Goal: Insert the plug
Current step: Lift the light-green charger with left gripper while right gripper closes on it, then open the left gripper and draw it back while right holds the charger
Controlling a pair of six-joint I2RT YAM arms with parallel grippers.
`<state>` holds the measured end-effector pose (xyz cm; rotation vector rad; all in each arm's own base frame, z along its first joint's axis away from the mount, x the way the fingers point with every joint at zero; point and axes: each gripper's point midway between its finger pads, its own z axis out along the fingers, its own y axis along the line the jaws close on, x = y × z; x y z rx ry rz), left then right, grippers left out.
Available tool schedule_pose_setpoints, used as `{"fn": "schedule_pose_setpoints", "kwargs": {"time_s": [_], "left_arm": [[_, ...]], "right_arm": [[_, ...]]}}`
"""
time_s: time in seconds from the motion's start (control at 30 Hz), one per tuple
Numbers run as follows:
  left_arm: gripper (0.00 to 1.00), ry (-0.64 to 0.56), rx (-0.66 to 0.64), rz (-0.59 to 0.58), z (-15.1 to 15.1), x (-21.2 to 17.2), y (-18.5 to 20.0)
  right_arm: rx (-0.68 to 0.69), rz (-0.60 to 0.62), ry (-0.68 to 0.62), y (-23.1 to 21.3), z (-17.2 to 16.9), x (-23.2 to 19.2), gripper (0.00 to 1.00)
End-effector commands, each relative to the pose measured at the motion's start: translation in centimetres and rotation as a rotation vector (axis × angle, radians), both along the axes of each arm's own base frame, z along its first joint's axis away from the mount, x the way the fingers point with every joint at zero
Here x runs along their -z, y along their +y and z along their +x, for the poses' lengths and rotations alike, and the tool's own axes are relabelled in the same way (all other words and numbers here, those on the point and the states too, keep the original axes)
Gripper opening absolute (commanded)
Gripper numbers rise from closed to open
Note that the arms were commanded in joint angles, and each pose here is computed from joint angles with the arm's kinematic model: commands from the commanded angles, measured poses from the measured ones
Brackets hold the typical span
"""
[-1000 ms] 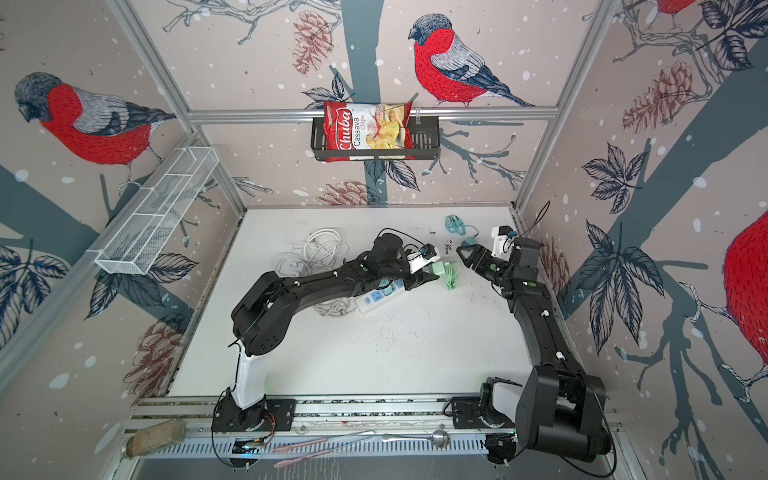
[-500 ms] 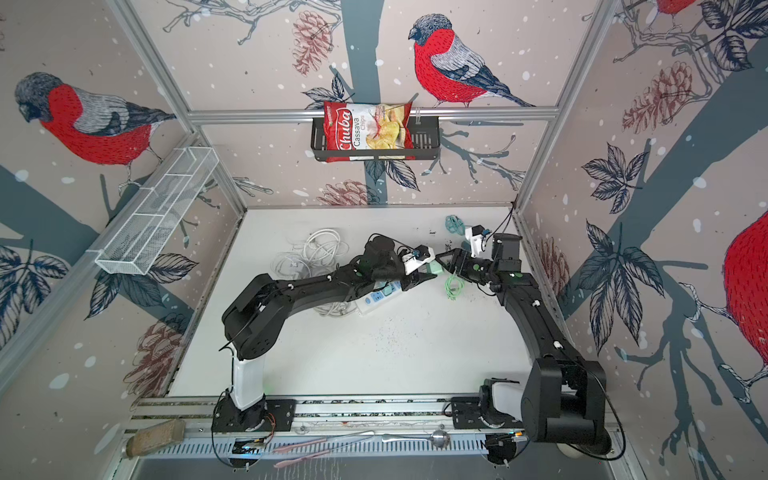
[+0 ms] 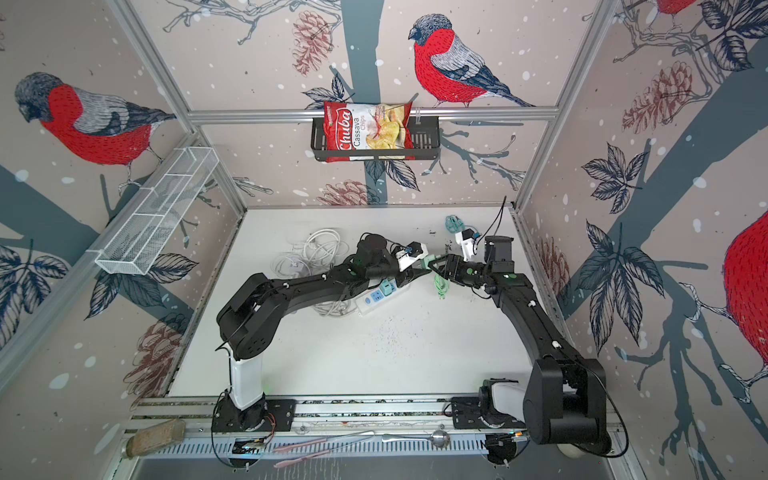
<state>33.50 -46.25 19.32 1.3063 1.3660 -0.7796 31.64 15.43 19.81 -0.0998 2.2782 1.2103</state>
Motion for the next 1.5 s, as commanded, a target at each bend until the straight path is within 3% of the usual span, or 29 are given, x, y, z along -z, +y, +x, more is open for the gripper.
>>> {"fn": "schedule_pose_setpoints", "kwargs": {"time_s": [0.0, 0.57, 1.47], "left_arm": [[0.0, -0.039, 0.037, -0.051, -0.5, -1.6, -0.2], [0.0, -0.108, 0.08, 0.018, -2.1, 0.0, 2.2], [0.0, -0.144, 0.09, 0.0, -2.9, -0.5, 3.4]], "right_arm": [[-0.029, -0.004, -0.009, 0.5, 0.2, -0.1, 0.54], [-0.067, -0.048, 0.035, 2.1, -1.0, 0.2, 0.48], [-0.155, -0.051, 0.089, 4.2, -2.0, 1.1, 0.39]]}}
